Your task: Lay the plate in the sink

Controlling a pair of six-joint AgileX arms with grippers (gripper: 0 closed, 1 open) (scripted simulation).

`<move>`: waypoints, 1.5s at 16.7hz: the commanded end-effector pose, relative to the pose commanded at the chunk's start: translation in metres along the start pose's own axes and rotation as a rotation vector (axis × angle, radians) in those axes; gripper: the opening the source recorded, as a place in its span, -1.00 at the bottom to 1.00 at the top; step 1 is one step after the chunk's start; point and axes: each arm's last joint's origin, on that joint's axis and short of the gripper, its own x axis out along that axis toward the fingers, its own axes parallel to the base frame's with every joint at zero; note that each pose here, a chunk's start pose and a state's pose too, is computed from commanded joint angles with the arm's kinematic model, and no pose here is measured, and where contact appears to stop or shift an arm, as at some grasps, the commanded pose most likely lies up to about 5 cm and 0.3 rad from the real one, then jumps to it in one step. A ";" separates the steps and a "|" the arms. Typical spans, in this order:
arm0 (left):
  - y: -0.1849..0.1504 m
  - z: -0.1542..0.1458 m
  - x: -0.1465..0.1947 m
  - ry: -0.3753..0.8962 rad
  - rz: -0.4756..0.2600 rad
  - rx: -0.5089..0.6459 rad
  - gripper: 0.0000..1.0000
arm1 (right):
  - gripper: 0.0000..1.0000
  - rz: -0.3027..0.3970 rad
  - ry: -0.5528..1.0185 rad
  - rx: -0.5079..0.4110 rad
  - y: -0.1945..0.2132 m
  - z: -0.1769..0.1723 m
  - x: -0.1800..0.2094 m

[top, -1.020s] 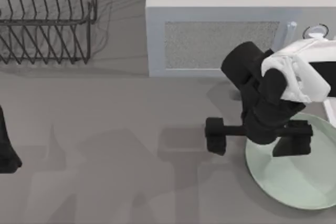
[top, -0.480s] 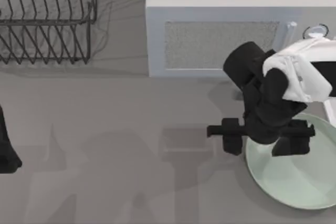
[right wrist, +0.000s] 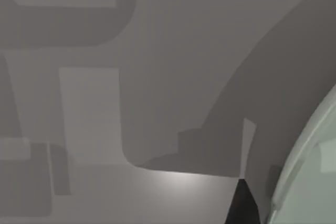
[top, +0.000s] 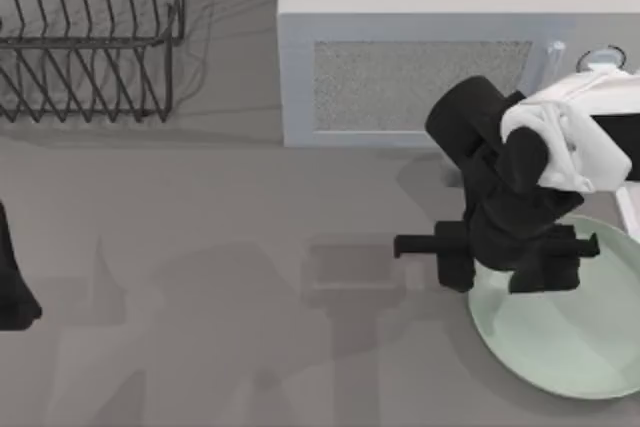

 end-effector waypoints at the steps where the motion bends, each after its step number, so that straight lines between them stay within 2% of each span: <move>1: 0.000 0.000 0.000 0.000 0.000 0.000 1.00 | -1.00 0.000 0.000 0.000 0.000 0.000 0.000; 4: 0.000 0.000 0.000 0.000 0.000 0.000 1.00 | -1.00 0.000 0.000 0.000 0.000 0.000 0.000; 5: 0.000 0.000 0.000 0.000 0.000 0.000 1.00 | -1.00 0.040 -0.097 0.009 -0.004 0.005 -0.033; 8: 0.000 0.000 0.000 0.000 0.000 0.000 1.00 | -1.00 0.038 -0.092 0.004 0.000 0.008 -0.039; 11: 0.000 0.000 0.000 0.000 0.000 0.000 1.00 | -1.00 0.033 -0.080 -0.005 0.011 0.017 -0.065; 16: 0.000 0.000 0.000 0.000 0.000 0.000 1.00 | -1.00 0.026 -0.068 -0.009 0.023 0.030 -0.161; 20: 0.000 0.000 0.000 0.000 0.000 0.000 1.00 | -1.00 0.030 -0.077 0.002 0.011 0.020 -0.240; 23: 0.000 0.000 0.000 0.000 0.000 0.000 1.00 | -1.00 0.037 -0.092 0.007 -0.001 0.009 -0.274; 25: 0.000 0.000 0.000 0.000 0.000 0.000 1.00 | -1.00 0.040 -0.097 0.009 -0.004 0.005 -0.282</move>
